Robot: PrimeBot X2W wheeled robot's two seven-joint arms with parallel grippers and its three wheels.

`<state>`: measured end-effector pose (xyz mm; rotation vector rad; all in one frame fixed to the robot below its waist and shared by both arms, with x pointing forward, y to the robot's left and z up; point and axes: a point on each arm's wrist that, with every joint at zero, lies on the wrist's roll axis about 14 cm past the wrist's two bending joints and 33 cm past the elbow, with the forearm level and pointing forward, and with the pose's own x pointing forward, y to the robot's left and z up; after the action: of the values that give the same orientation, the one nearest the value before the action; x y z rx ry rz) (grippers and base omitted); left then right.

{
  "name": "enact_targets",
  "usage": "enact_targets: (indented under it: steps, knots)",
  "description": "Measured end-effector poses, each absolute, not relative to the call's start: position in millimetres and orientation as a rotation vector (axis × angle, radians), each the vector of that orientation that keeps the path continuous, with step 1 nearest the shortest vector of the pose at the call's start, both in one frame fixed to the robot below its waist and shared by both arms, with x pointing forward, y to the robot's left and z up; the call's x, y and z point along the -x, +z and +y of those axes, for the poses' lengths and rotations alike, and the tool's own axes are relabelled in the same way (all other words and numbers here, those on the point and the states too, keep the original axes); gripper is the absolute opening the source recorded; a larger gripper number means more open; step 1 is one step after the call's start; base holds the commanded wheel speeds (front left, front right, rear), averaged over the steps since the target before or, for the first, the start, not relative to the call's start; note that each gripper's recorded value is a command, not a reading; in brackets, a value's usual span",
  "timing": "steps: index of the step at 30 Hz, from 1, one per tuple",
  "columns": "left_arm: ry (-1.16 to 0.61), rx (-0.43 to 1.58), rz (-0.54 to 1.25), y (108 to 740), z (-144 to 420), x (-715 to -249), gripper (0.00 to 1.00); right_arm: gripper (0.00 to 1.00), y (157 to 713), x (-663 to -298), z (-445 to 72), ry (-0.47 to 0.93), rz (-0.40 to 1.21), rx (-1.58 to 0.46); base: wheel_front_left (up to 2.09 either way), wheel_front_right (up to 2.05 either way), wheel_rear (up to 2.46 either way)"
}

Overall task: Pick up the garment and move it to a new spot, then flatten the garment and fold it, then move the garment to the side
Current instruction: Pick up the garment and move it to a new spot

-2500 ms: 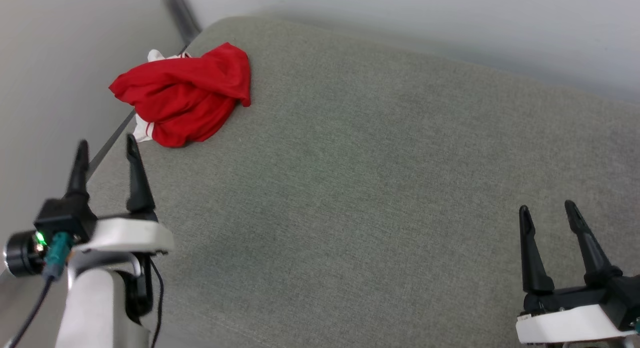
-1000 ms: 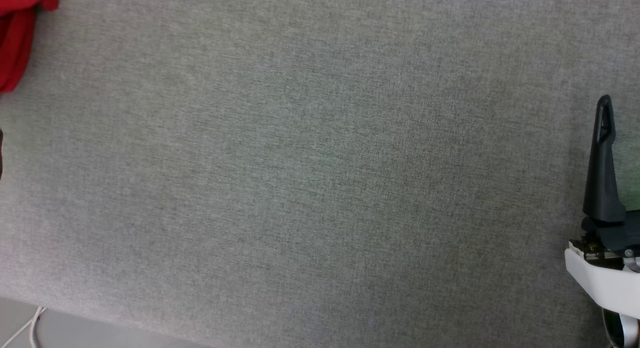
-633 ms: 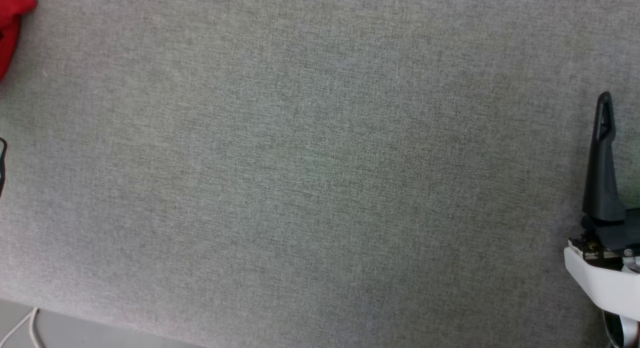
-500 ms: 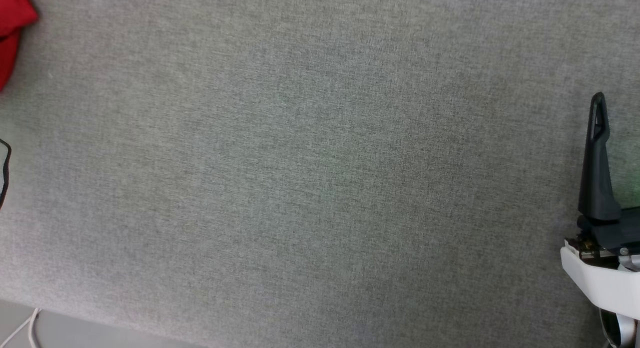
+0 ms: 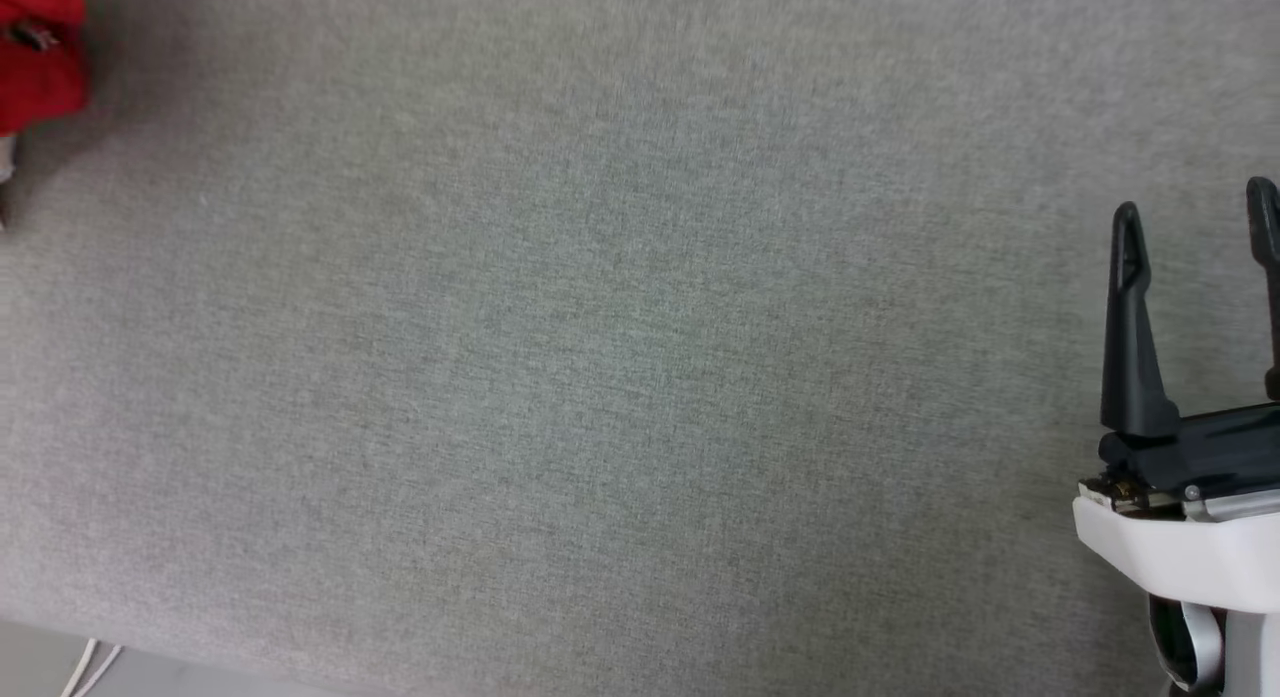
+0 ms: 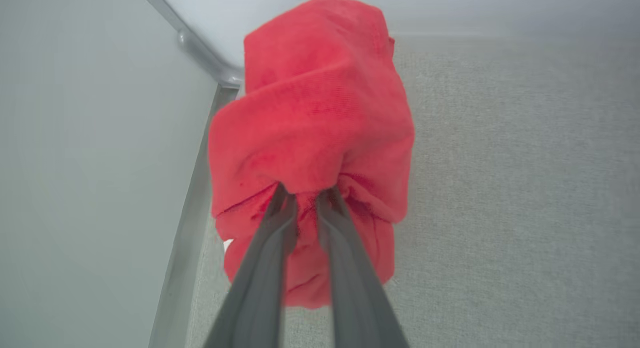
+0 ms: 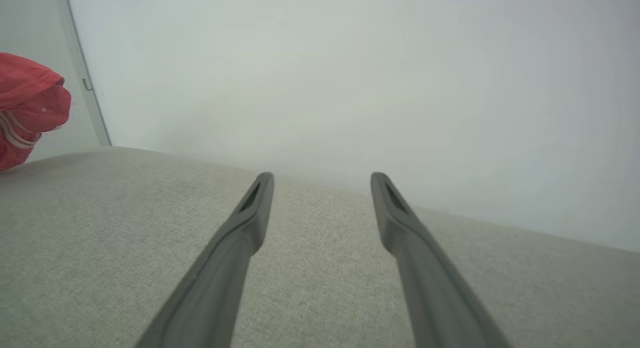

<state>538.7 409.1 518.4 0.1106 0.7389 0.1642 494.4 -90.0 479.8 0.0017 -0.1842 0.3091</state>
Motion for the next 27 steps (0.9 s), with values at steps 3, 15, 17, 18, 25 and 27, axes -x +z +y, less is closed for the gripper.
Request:
enact_targets:
  steps: [3, 15, 17, 18, 25, 27]
  knots:
    - [0.11, -0.16, 0.674, 551, 392, -545, 0.0, 1.0, 495, -490, -95, 0.296, -0.208, -0.023, 0.0, 0.0, 0.0]
    - [-0.132, -0.354, 0.444, 658, 293, -557, 0.0, 1.0, 542, -455, -129, 0.213, -0.268, -0.046, 0.0, 0.0, 0.0]
    - [-0.189, -0.372, 0.41, 669, 269, -558, 0.0, 1.0, 549, -449, -138, 0.189, -0.279, -0.046, 0.0, 0.0, 0.0]
    - [-0.219, -0.381, 0.398, 673, 256, -557, 0.0, 1.0, 552, -445, -142, 0.178, -0.283, -0.045, 0.0, 0.0, 0.0]
    - [-0.423, -0.403, 0.281, 699, 170, -555, 0.0, 1.0, 568, -417, -172, 0.097, -0.302, -0.03, 0.0, 0.0, 0.0]
    - [-0.478, -0.412, 0.247, 704, 147, -552, 0.0, 1.0, 571, -410, -182, 0.07, -0.308, -0.019, 0.0, 0.0, 0.0]
